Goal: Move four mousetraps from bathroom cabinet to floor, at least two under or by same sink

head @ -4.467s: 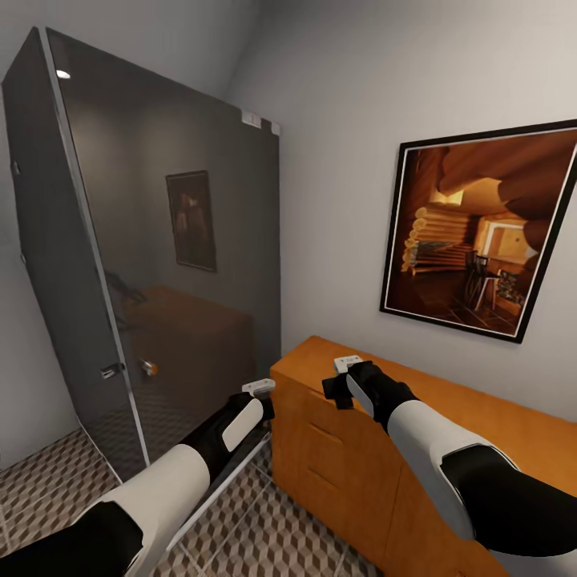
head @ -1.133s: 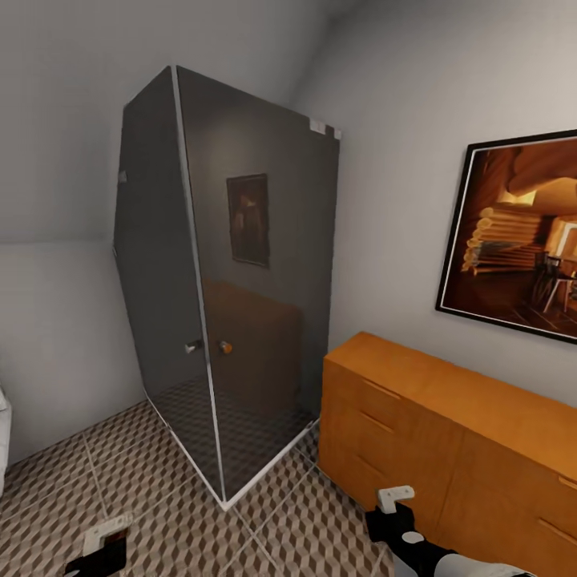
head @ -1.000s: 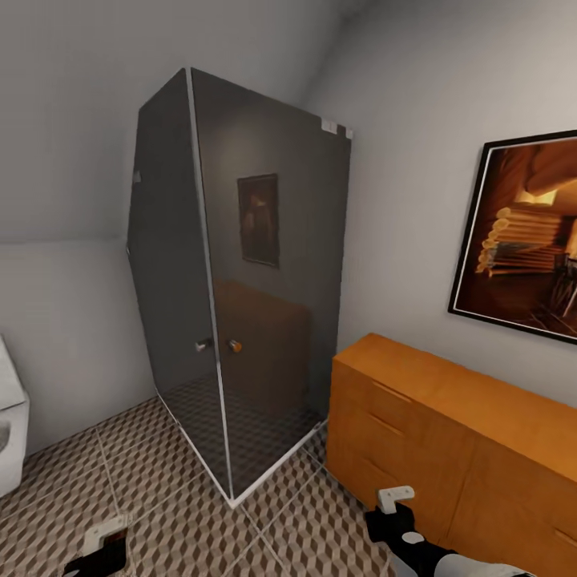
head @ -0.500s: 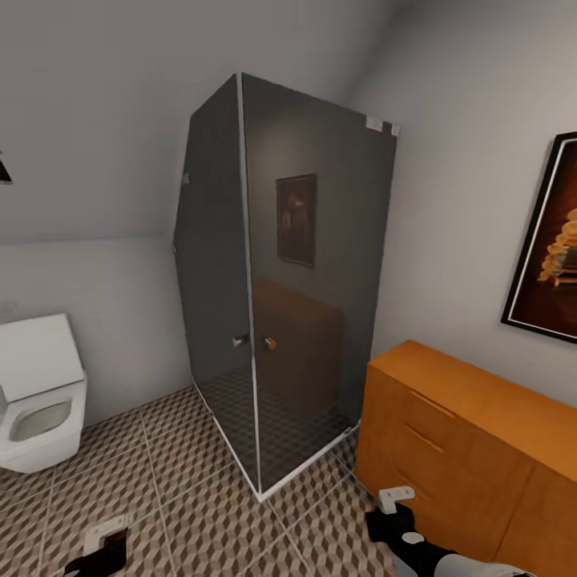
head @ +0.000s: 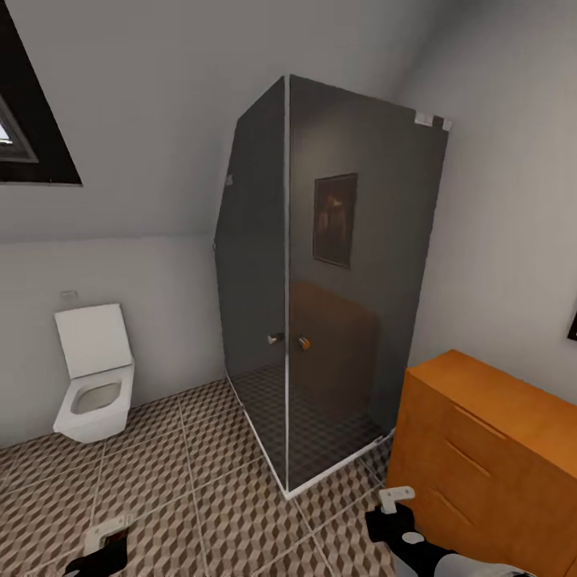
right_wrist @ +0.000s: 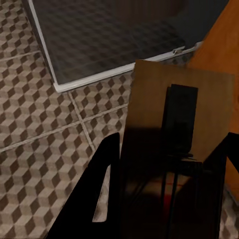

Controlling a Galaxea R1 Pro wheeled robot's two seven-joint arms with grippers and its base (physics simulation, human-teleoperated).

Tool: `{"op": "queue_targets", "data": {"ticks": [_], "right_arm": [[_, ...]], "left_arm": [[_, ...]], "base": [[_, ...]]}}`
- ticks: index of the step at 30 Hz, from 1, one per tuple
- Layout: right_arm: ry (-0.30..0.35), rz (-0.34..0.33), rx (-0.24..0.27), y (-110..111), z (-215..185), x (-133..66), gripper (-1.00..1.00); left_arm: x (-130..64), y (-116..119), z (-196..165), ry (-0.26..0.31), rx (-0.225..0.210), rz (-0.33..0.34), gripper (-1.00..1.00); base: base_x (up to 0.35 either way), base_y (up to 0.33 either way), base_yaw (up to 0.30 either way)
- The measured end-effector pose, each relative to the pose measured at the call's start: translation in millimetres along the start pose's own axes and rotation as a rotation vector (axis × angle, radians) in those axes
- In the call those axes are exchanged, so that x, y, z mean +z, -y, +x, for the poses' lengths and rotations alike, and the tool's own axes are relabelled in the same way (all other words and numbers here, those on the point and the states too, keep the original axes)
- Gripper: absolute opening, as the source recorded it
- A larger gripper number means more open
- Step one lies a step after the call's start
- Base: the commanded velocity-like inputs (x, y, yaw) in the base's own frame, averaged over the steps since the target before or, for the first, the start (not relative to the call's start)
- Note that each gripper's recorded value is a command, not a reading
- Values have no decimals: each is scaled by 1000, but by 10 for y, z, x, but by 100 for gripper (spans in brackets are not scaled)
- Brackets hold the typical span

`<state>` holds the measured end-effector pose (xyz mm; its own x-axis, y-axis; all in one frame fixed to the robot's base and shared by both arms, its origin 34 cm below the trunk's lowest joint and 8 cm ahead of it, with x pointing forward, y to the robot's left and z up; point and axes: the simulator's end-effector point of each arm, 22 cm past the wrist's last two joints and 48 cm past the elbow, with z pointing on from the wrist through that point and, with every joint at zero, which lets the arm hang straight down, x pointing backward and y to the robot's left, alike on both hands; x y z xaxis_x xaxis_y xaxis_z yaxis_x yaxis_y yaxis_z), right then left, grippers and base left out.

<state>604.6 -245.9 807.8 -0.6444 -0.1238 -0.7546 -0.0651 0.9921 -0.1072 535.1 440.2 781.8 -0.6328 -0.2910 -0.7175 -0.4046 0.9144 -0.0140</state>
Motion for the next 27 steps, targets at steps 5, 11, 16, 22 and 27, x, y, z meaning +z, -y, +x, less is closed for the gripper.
{"op": "queue_targets", "data": {"ticks": [5,11,16,22,27], "right_arm": [[0,0,0,0,2,0,-100],[0,0,0,0,2,0,-100],[-1,0,0,0,3,0,-100],[0,0,0,0,2,0,-100],[0,0,0,0,2,0,-100]], "left_arm": [[0,-3,-3,1,0,0,-100],[0,-1,-6,2,0,1,-100],[0,-1,-8,3,0,1,-100],[1,-11,-10,3,-1,0,-100],[2,-30,-15,3,0,-3,-100]], "base": [[0,0,297],[0,0,297],[0,0,297],[0,0,297],[0,0,297]]}}
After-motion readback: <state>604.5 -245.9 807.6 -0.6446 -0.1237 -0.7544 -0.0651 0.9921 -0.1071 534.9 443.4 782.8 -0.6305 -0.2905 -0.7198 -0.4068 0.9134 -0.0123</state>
